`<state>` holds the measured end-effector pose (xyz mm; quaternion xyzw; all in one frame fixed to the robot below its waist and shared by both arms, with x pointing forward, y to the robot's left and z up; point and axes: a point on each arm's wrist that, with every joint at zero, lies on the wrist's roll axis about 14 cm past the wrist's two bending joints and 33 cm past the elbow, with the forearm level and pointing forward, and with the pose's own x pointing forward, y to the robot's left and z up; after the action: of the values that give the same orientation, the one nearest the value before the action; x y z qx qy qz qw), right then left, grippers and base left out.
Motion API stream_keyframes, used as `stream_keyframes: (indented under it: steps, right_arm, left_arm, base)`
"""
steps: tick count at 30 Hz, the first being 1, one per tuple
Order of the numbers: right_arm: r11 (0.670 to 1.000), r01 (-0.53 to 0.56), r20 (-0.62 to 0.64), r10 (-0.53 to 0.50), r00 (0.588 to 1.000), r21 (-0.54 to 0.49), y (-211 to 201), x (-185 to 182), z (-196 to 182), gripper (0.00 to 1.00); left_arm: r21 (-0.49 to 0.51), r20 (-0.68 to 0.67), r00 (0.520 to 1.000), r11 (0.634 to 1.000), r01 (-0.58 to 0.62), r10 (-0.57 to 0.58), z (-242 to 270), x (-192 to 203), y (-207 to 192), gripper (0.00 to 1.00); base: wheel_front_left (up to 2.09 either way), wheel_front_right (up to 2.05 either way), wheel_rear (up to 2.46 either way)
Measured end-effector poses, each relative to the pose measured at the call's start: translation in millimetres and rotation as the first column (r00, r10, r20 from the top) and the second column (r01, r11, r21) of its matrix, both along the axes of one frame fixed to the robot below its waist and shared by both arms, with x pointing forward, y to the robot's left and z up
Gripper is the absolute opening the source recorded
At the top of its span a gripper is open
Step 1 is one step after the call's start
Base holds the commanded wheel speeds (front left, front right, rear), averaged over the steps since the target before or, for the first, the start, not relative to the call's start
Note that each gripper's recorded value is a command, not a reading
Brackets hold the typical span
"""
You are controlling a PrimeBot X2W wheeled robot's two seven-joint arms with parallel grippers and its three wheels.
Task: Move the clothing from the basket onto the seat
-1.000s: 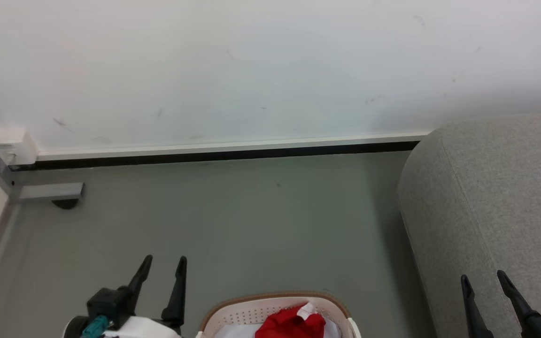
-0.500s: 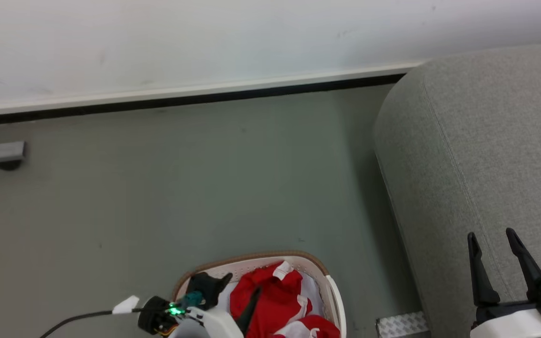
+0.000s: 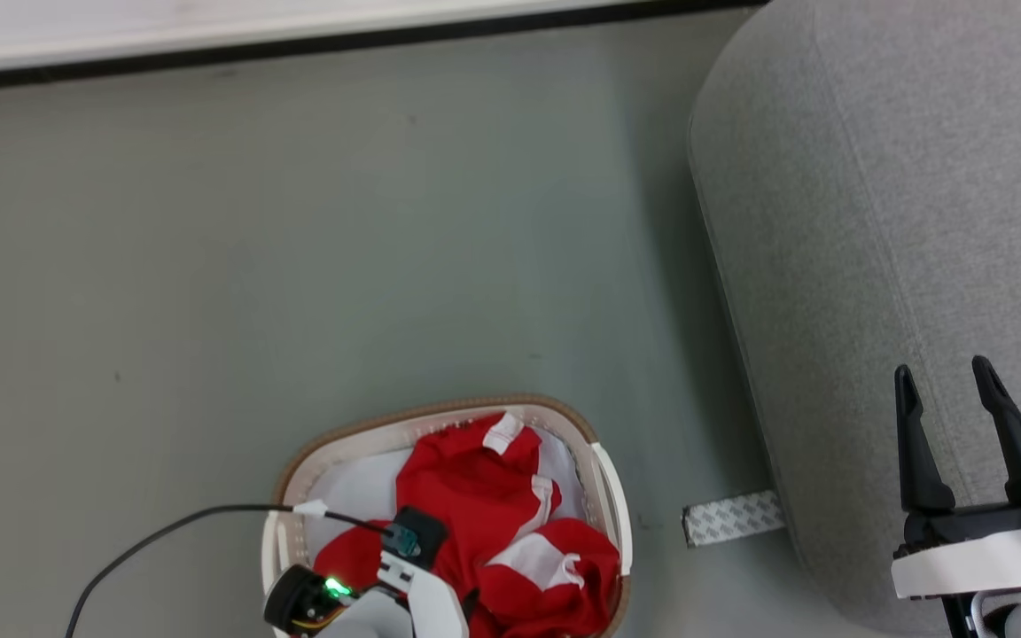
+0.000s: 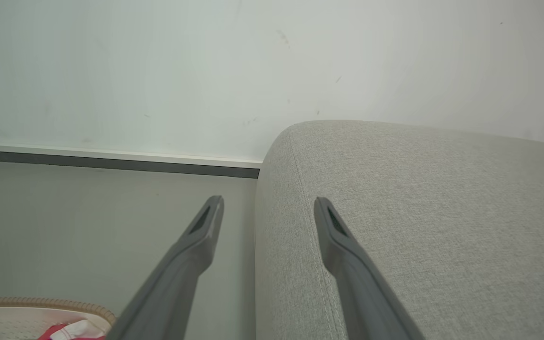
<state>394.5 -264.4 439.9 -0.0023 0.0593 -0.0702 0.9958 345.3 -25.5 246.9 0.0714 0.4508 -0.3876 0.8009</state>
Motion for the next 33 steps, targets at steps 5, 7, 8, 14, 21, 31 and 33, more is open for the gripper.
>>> stream_keyframes:
  steps: [5, 7, 8, 14, 21, 31, 33]
  right_arm:
    - [1.0, -0.006, -0.029, 0.006, 1.0, -0.005, 0, 11, -13, 1.0]
    - [1.0, -0.012, -0.041, 0.012, 0.999, -0.006, 2, 15, -19, 1.0]
    - [1.0, -0.016, -0.048, 0.016, 0.999, -0.005, 3, 17, -22, 1.0]
    - [0.999, -0.033, -0.078, 0.033, 0.996, -0.003, 8, 28, -39, 1.0]
    - [0.999, -0.04, -0.104, 0.04, 0.994, 0.002, 11, 37, -55, 1.0]
    - [0.999, -0.04, -0.132, 0.043, 0.99, 0.022, 15, 50, -77, 1.0]
    - [0.999, -0.037, -0.131, 0.04, 0.991, 0.026, 16, 49, -77, 1.0]
  left_arm:
    - [0.022, -0.056, 0.998, 1.0, -0.005, 0.006, -20, 1, -3, 1.0]
    - [0.03, -0.064, 0.998, 1.0, -0.003, 0.005, -26, 4, -4, 1.0]
    - [0.042, -0.069, 0.998, 0.999, -0.002, 0.005, -30, 5, -3, 1.0]
    - [0.101, -0.11, 0.994, 0.995, 0.005, 0.006, -56, 5, 6, 1.0]
    - [0.138, -0.146, 0.989, 0.99, 0.037, -0.017, -80, 4, 10, 1.0]
    - [0.178, -0.206, 0.976, 0.978, 0.112, -0.075, -111, -2, 12, 0.0]
    - [0.178, -0.211, 0.974, 0.977, 0.115, -0.076, -110, -2, 13, 0.0]
  base:
    - [0.0, 0.0, 0.0]
    - [0.0, 0.0, 0.0]
    - [0.0, 0.0, 0.0]
    - [0.0, 0.0, 0.0]
    - [0.0, 0.0, 0.0]
    - [0.0, 0.0, 0.0]
    - [0.0, 0.0, 0.0]
